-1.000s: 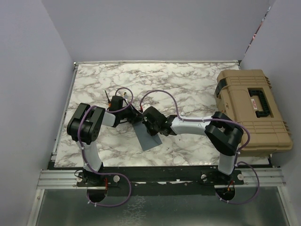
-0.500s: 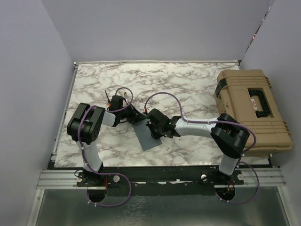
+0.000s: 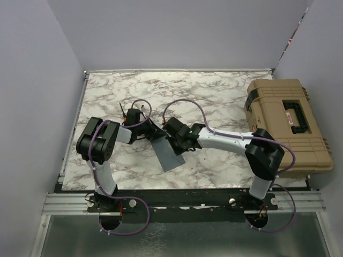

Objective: Place the letter into the envelope and seal it

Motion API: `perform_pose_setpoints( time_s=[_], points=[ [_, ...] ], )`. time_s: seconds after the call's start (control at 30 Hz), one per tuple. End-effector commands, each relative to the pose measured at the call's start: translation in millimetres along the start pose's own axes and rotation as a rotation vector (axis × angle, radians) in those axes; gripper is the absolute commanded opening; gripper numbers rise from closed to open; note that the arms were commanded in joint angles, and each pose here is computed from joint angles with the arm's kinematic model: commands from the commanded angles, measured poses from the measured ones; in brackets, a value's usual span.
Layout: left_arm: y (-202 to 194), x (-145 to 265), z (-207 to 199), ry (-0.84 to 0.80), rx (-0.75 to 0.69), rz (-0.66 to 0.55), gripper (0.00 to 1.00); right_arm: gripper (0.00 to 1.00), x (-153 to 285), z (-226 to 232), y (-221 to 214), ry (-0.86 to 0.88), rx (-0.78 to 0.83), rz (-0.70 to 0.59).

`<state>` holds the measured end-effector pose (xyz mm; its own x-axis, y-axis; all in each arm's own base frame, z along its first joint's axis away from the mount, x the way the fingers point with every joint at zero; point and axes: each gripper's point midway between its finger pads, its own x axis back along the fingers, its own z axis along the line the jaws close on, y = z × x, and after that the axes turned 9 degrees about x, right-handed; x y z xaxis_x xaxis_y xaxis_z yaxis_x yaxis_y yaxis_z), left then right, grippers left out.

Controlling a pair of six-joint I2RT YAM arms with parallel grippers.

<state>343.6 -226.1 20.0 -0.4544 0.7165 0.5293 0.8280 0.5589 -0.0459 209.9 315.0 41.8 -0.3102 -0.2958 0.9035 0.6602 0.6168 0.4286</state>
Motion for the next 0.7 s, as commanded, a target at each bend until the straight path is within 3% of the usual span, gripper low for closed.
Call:
perform_pose_setpoints(
  time_s=[0.0, 0.17, 0.33, 0.67],
  points=[
    [-0.5, 1.7, 63.4, 0.206, 0.069, -0.035, 0.0, 0.13, -11.4, -7.5, 48.9, -0.066, -0.057, -0.087],
    [-5.6, 2.2, 61.5, 0.189, 0.095, -0.018, 0.0, 0.14, -34.7, -9.2, 80.7, -0.038, -0.123, -0.145],
    [-7.3, 1.5, 60.1, 0.18, 0.114, -0.008, 0.0, 0.14, -49.5, -1.2, 91.0, 0.014, -0.088, -0.141],
    [-8.8, 0.3, 64.5, 0.189, 0.134, -0.004, 0.0, 0.14, -68.4, 8.5, 51.5, 0.072, 0.007, -0.015]
  ],
)
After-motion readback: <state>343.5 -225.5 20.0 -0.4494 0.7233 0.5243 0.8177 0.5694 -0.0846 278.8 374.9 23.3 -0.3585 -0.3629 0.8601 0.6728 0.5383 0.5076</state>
